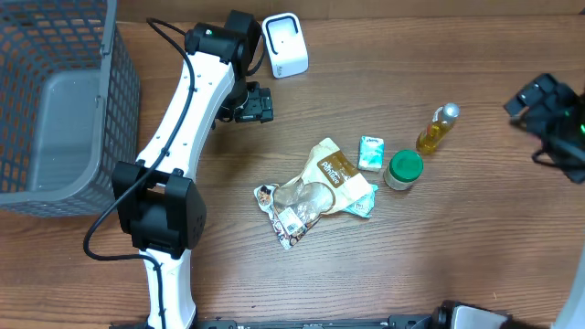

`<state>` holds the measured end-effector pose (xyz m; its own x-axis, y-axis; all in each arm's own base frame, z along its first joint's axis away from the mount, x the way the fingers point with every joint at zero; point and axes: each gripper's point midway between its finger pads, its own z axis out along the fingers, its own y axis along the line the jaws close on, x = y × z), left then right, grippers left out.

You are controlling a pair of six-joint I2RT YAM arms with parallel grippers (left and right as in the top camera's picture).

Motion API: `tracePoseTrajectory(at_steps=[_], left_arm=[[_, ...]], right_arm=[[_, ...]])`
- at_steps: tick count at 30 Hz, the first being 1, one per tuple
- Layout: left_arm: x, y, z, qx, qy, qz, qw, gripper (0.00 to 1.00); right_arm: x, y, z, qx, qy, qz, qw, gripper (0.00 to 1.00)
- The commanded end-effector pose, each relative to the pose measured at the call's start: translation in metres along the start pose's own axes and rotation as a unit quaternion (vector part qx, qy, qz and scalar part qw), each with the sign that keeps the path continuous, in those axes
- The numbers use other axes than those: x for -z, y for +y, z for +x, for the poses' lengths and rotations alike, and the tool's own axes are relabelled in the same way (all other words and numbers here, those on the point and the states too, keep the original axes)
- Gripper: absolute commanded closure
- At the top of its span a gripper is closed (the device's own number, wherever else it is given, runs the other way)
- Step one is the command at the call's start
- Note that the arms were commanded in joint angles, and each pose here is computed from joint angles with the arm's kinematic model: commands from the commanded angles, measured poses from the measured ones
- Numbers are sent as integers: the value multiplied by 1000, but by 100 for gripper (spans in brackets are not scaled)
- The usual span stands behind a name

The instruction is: Scan the item barcode

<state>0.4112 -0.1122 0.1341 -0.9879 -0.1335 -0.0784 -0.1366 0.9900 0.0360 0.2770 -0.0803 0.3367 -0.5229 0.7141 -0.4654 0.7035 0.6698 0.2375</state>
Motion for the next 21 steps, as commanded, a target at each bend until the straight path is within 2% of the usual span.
tracePoseTrajectory(at_steps=[1, 11, 21], left_arm=[[14, 3, -5, -3, -23, -1, 1000, 0], [14, 3, -5, -3, -22, -1, 1000, 0], [14, 3, -5, -3, -23, -1, 1000, 0]], right_arm=[[41, -8, 4, -7, -52, -35, 998, 0], [114, -30, 24, -17, -142, -99, 985, 0], [139, -43, 38, -21, -173, -122, 977, 0]])
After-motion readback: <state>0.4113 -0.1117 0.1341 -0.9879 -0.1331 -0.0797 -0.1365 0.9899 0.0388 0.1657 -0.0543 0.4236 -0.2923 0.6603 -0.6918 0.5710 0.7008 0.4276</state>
